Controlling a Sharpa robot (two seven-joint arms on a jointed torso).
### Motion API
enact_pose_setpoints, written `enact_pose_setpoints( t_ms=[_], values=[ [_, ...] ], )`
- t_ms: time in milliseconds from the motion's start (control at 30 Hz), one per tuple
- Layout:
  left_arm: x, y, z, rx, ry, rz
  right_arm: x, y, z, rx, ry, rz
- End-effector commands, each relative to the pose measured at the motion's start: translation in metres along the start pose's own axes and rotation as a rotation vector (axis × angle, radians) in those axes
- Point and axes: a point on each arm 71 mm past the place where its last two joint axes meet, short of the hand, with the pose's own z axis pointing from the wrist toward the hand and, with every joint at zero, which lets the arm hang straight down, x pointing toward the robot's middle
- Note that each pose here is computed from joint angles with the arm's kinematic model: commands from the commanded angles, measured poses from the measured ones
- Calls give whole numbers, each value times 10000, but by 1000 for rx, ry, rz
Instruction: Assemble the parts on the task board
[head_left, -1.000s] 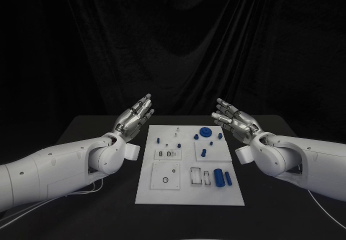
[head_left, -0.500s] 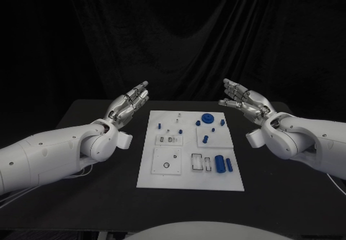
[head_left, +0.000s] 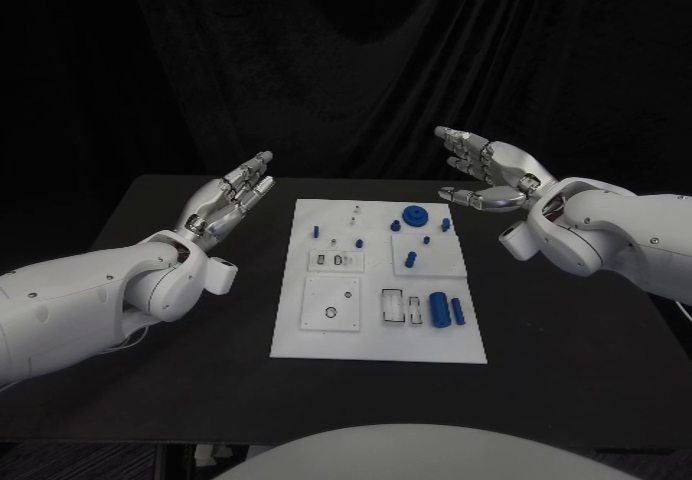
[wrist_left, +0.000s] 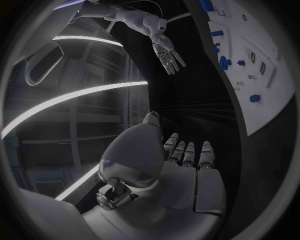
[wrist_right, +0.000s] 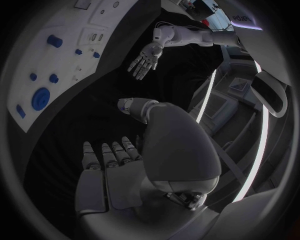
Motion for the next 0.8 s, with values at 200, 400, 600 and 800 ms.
enact_pose_setpoints(
  t_ms=[200,400,600,800],
  values=[
    [50,-178,-44,214,50,104,17,70,100,19,172,-370],
    [44,-185,-58,218,53,113,29,105,192,11,264,-605],
    [41,-197,-81,219,54,113,36,91,269,56,331,-714],
    [28,-204,-100,217,53,113,10,95,354,96,341,-786]
  ],
)
